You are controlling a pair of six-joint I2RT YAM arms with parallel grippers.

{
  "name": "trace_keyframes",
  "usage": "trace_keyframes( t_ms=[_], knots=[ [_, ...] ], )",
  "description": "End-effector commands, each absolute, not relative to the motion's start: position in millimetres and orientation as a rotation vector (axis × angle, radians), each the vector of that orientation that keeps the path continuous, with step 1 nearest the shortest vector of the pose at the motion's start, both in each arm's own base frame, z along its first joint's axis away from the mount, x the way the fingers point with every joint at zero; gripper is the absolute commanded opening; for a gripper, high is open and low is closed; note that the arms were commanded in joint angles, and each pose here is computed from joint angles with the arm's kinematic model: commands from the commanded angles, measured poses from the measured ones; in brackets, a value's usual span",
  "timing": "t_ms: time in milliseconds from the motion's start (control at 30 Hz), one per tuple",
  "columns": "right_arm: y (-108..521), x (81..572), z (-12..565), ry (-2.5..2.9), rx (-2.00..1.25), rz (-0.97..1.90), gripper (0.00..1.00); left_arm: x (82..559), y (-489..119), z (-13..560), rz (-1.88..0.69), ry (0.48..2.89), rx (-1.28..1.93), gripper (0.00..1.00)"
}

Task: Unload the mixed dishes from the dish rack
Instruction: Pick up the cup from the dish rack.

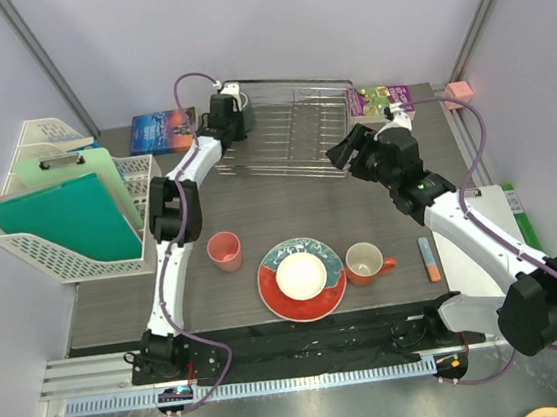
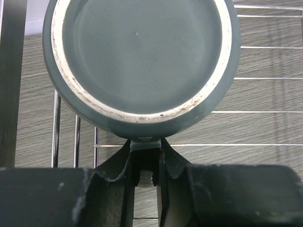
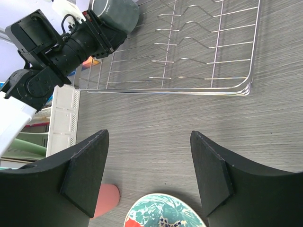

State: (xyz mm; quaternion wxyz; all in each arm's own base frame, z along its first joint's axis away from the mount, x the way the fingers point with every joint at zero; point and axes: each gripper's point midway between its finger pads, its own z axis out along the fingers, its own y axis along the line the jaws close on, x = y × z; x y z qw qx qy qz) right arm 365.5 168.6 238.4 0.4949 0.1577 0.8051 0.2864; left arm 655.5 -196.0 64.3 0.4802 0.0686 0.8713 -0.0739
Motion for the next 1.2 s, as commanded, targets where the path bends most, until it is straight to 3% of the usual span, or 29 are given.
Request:
trace_keyframes(
  t_ms=[0, 133, 333, 600, 900, 1167],
  knots=[
    [170, 370, 252, 1.889, 0.389, 0.718, 0.75, 663, -196, 124, -0.240, 2.010, 0.114, 0.00],
    [168, 369, 256, 1.875, 0.391, 0.708, 0.75, 658, -201, 164, -0.333, 1.908, 0.064, 0.00],
    [168, 375, 276, 1.822, 0.389, 0.718, 0.74, 642, -217, 271, -0.532, 1.683, 0.014, 0.00],
    [164, 374, 286, 1.769, 0.411, 0.731, 0.74, 625, -227, 330, -0.706, 1.591, -0.050, 0.00],
    [156, 371, 324, 1.648, 0.410, 0.746, 0.75, 547, -273, 416, -1.484, 1.532, -0.173, 0.00],
    [153, 341, 359, 1.540, 0.372, 0.839, 0.75, 432, -272, 474, -2.118, 1.201, -0.047, 0.00]
  ],
)
